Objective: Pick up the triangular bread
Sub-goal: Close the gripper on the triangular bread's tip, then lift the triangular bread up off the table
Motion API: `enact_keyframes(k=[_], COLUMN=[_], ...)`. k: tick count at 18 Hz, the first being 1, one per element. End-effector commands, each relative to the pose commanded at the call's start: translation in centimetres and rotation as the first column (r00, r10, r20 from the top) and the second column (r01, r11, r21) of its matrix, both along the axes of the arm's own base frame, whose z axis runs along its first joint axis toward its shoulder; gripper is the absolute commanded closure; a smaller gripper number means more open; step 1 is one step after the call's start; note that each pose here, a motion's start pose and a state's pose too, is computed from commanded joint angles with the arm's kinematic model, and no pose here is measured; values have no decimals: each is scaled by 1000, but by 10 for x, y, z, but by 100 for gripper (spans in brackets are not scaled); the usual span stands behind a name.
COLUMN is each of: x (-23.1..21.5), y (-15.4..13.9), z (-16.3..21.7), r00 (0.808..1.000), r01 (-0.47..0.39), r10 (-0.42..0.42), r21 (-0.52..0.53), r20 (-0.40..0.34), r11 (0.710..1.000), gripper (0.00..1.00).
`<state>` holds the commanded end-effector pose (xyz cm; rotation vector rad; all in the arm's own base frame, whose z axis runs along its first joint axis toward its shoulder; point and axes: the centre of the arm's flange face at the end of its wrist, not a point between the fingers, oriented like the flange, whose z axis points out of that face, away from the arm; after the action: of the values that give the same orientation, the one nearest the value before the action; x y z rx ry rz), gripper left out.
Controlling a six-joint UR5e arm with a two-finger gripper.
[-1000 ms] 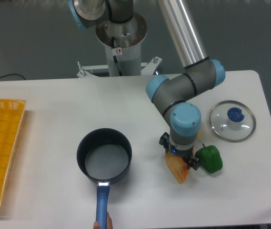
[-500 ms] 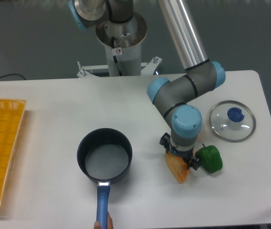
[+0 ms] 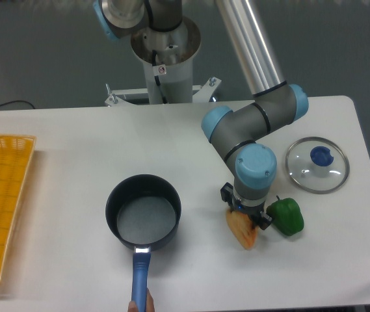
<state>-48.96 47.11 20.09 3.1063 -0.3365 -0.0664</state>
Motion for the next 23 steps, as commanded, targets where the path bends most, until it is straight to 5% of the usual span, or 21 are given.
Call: enact_keyframes(k=[9,19,23], x=[3,53,59], y=[0,6,6], z=[28,130,132], r00=[1000,998,995], r01=[2,39,77], r10=[-2,-45,-83], r21=[-5,118,103], r20=[19,48,57], r11=[1000,992,992], gripper=[77,77,77])
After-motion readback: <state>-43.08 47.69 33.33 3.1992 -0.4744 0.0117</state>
